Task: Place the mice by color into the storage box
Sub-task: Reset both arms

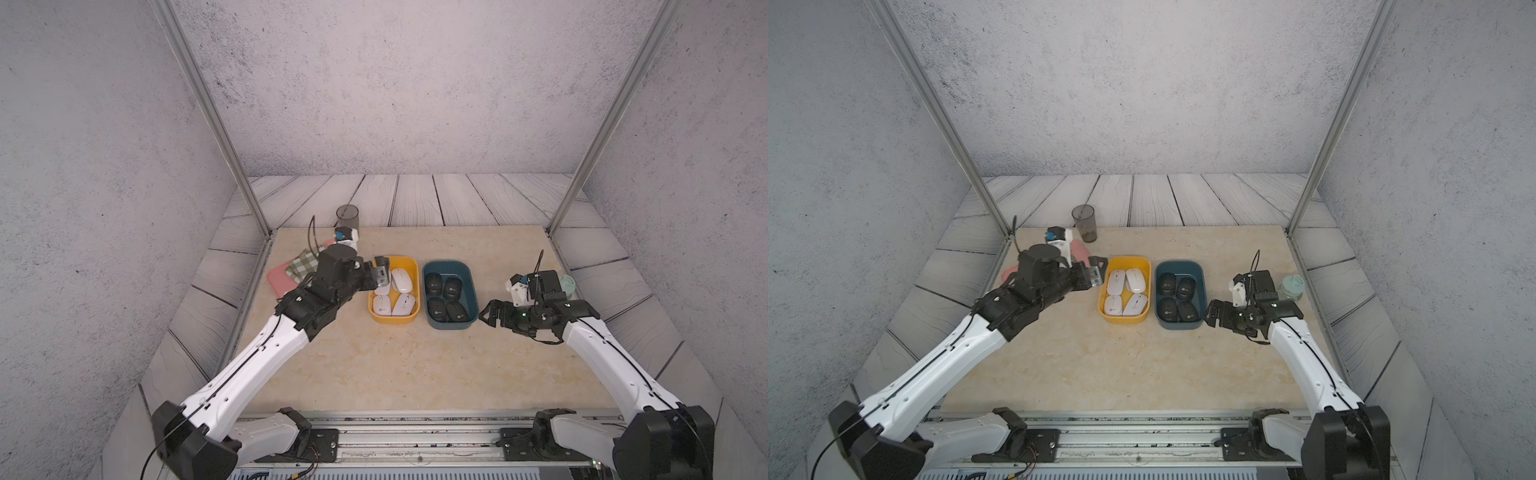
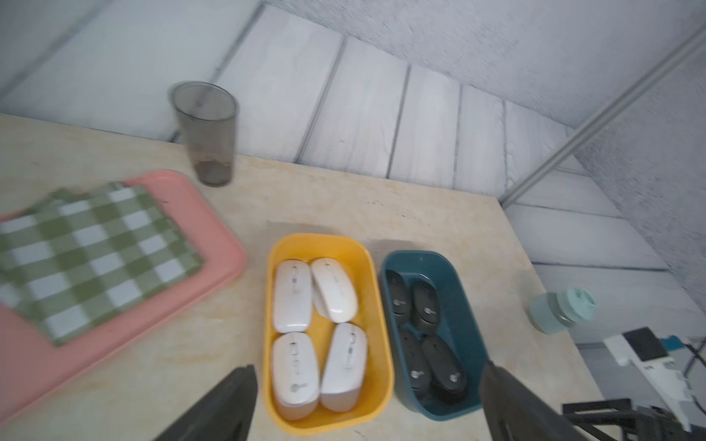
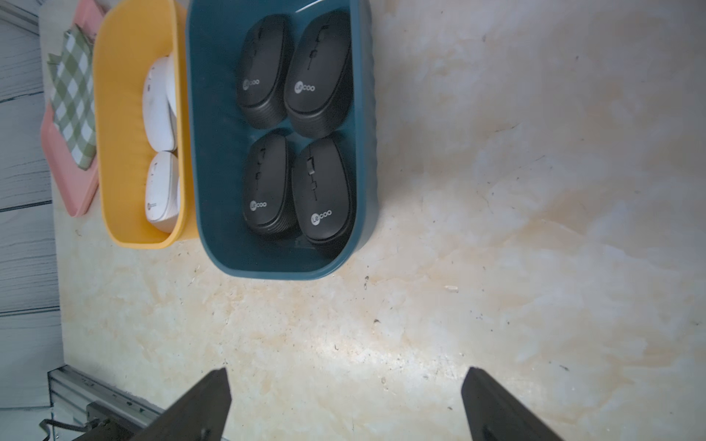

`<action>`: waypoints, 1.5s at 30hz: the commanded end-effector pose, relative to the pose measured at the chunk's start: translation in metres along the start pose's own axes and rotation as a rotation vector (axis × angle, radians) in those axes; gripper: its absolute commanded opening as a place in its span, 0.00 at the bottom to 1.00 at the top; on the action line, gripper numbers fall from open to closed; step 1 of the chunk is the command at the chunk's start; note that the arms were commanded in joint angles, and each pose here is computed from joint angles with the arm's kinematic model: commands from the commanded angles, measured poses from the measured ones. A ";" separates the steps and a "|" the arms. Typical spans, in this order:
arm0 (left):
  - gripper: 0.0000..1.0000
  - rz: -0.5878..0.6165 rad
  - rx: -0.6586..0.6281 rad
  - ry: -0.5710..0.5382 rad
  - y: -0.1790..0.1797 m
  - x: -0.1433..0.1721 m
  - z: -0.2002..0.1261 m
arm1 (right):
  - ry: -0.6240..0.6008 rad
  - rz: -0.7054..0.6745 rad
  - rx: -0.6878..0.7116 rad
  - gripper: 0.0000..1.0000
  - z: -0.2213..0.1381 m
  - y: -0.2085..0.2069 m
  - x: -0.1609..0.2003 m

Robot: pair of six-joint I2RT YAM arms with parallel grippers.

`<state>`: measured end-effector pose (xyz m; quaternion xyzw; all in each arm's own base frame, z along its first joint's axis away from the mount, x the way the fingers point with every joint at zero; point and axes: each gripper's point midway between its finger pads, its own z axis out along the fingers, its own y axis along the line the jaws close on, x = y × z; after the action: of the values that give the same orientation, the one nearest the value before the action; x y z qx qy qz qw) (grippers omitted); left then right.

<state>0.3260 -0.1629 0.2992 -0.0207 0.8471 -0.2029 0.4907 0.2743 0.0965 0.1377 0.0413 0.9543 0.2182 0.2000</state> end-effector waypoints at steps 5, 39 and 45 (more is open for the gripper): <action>0.98 0.098 -0.238 -0.015 0.105 0.036 -0.030 | -0.028 -0.149 0.116 0.99 0.018 0.005 0.002; 0.98 0.287 -0.115 -0.123 0.229 0.086 0.101 | -0.742 -0.266 0.451 0.99 0.047 -0.124 -0.118; 0.98 0.296 -0.144 -0.112 0.229 0.088 0.103 | -0.738 -0.265 0.452 0.99 0.047 -0.124 -0.117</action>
<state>0.3997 -0.0049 0.0866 0.0463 0.8336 -0.0726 0.5456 0.3962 -0.0188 0.0827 0.0337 0.8456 -0.0630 0.5290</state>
